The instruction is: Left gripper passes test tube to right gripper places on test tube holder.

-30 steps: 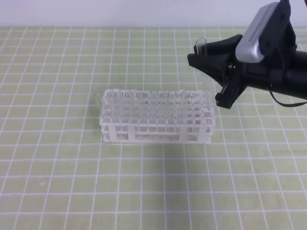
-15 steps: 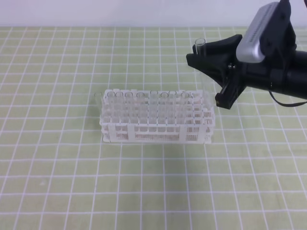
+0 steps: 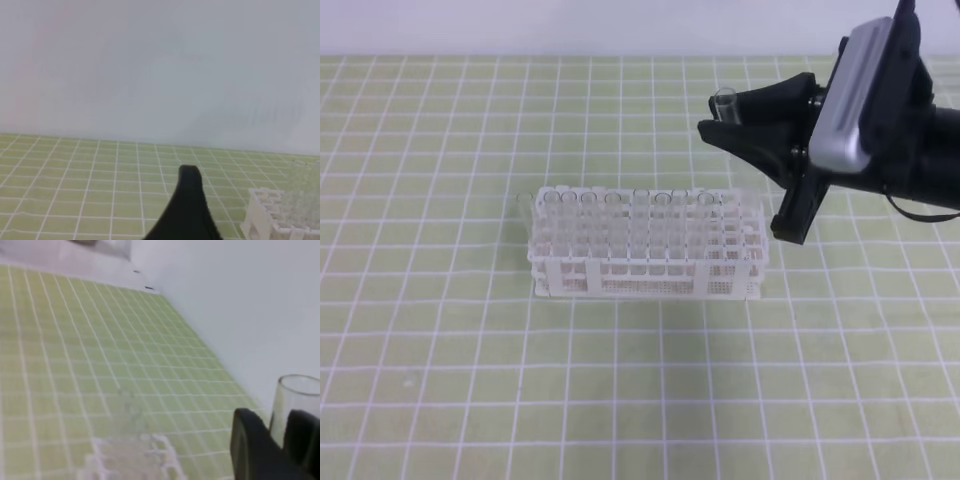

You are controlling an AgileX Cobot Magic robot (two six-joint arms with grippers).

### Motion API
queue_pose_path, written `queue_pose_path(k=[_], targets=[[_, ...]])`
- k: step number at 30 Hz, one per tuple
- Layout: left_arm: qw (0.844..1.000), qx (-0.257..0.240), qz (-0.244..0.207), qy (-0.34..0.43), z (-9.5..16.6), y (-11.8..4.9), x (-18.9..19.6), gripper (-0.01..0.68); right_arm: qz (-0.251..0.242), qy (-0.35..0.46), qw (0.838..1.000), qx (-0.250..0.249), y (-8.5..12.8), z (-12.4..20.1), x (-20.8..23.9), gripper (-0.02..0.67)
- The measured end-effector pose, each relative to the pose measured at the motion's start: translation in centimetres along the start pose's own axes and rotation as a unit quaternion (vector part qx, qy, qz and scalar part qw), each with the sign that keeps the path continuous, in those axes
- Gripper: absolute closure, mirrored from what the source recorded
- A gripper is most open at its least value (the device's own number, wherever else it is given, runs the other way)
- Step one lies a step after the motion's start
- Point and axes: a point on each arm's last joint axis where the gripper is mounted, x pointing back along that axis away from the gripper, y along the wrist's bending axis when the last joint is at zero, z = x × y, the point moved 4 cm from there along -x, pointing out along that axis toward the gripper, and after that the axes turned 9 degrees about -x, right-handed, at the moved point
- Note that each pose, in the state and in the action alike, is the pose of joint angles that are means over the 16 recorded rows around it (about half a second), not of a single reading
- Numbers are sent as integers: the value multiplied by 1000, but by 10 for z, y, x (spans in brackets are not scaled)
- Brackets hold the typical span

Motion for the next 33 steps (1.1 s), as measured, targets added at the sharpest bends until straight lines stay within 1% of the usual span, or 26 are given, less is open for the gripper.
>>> queue_pose_path(k=[4, 9, 12, 15, 17, 20, 25, 28, 33], targets=[[1000, 0, 4, -1, -1, -1, 0, 151, 24, 19, 998, 59, -7, 5, 0, 554], [1000, 0, 10, -5, -2, -2, 0, 151, 64, 57, 989, 120, -18, 13, 2, 554], [1000, 0, 16, -7, -3, -4, 0, 151, 80, 74, 985, 134, -23, 16, 3, 554], [1000, 0, 23, -10, -4, -6, 0, 151, 84, 77, 985, 130, -24, 17, 3, 554], [1000, 0, 28, -12, -5, -7, 0, 151, 80, 71, 987, 118, -23, 16, 3, 554], [999, 2, 34, -14, -6, -9, 0, 151, 63, 52, 993, 87, -17, 12, 2, 554], [999, 10, 34, -26, -8, -8, 0, 151, 9, 5, 1000, 14, -2, 1, 0, 554], [999, 16, 24, -33, -10, -5, 0, 151, -25, -18, 999, -37, 6, -6, 0, 554], [999, 27, -8, -27, -8, 3, 0, 151, -65, -38, 991, -112, 15, -15, 1, 554]])
